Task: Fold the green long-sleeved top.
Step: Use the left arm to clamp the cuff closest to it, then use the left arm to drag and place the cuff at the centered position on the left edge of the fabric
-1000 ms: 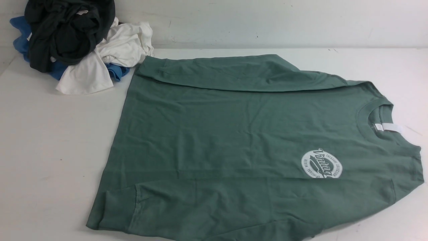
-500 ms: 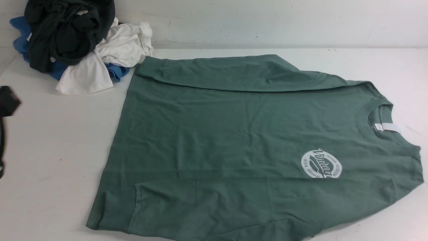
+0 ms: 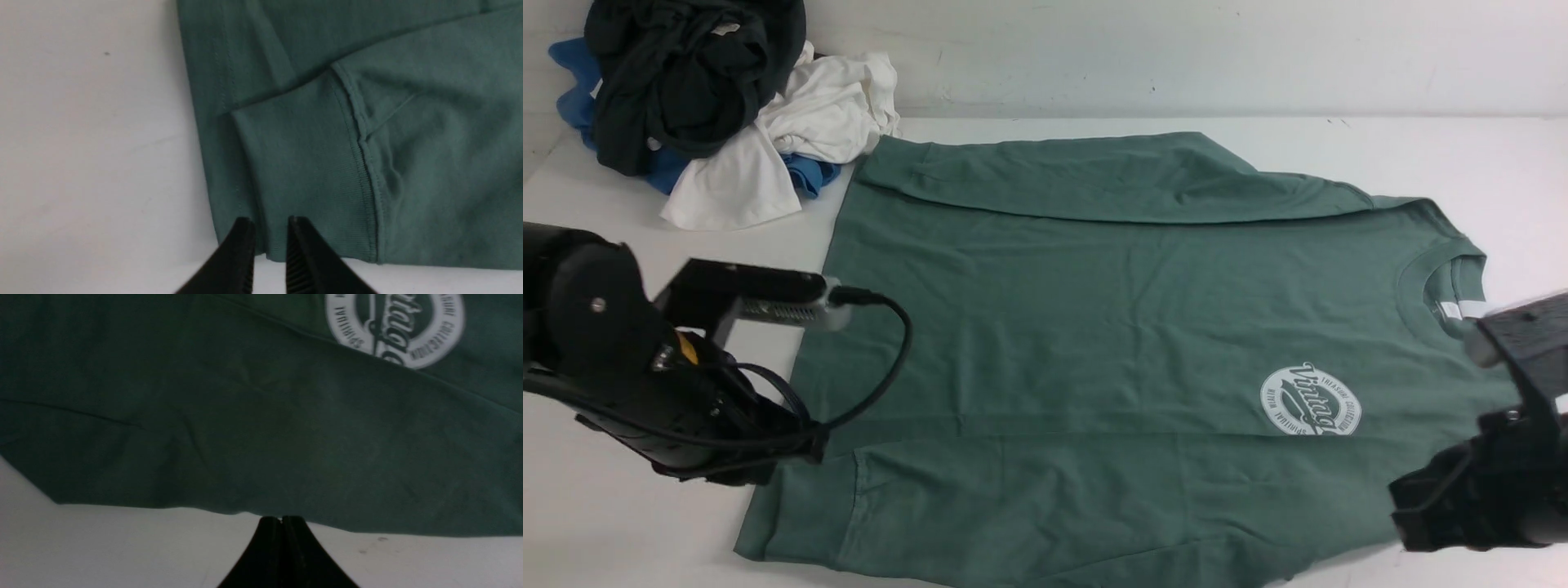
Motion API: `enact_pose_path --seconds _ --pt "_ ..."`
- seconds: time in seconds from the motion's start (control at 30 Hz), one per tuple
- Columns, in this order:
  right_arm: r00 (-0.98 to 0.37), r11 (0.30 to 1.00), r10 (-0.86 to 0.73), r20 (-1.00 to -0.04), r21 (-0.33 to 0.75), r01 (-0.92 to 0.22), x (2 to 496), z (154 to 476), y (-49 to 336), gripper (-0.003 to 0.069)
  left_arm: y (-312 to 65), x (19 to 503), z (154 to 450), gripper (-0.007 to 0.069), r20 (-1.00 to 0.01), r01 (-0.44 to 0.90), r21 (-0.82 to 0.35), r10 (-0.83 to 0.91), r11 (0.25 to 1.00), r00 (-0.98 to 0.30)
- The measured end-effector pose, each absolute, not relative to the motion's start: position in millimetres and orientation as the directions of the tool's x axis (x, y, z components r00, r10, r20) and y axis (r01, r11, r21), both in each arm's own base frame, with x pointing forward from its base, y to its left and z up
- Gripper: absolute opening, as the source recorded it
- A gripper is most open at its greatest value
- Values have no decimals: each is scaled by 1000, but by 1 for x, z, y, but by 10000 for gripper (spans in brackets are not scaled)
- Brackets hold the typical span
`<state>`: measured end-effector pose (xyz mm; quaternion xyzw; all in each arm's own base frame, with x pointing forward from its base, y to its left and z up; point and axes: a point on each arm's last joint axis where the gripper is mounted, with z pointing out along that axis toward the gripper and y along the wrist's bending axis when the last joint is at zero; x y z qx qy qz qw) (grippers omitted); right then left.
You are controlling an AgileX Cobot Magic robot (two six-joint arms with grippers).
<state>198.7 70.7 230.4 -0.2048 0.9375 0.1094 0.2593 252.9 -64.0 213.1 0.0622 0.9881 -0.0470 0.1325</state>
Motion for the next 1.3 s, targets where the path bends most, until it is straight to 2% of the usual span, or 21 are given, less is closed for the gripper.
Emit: enact_pose_path --seconds 0.03,0.13,0.2,0.37,0.53,0.7,0.77,0.8,0.87,1.13,1.17,1.27,1.3 --pt "-781 889 -335 -527 97 -447 199 229 71 -14 -64 253 212 148 -262 136 -76 112 988 -959" --pt "-798 864 -346 -493 165 -476 212 223 84 -14 -67 261 195 286 -214 134 -70 117 988 -970" --pt "-803 855 -350 -482 186 -484 215 222 87 -14 -67 264 192 335 -224 134 -70 115 989 -968" --pt "-810 846 -343 -476 218 -486 215 221 90 -14 -69 273 182 348 -253 132 -70 110 989 -961" --pt "-811 845 -336 -479 227 -485 215 222 91 -14 -71 281 155 252 -193 126 -62 112 990 -975" --pt "-811 845 -334 -480 229 -484 216 222 91 -14 -72 283 155 122 -198 125 -66 110 990 -974" --pt "-810 845 -334 -481 229 -484 216 223 91 -14 -72 283 160 41 -203 128 -65 113 990 -973" --pt "-810 845 -334 -481 229 -484 216 223 91 -14 -72 283 161 31 -205 129 -65 113 990 -972" --pt "-810 845 -333 -483 228 -484 216 223 91 -14 -72 284 174 6 -223 133 -68 115 989 -968" --pt "-803 841 -346 -486 218 -495 216 223 91 -14 -76 298 232 2 -346 197 -65 163 978 -924" --pt "-799 840 -349 -490 214 -499 216 223 91 -14 -78 308 251 2 -406 237 -51 196 970 -893" --pt "-796 840 -351 -494 210 -500 217 223 90 -14 -80 321 274 2 -481 277 -22 233 961 -845" --pt "-795 839 -352 -494 209 -502 217 223 90 -14 -82 333 292 2 -541 293 7 250 956 -803"
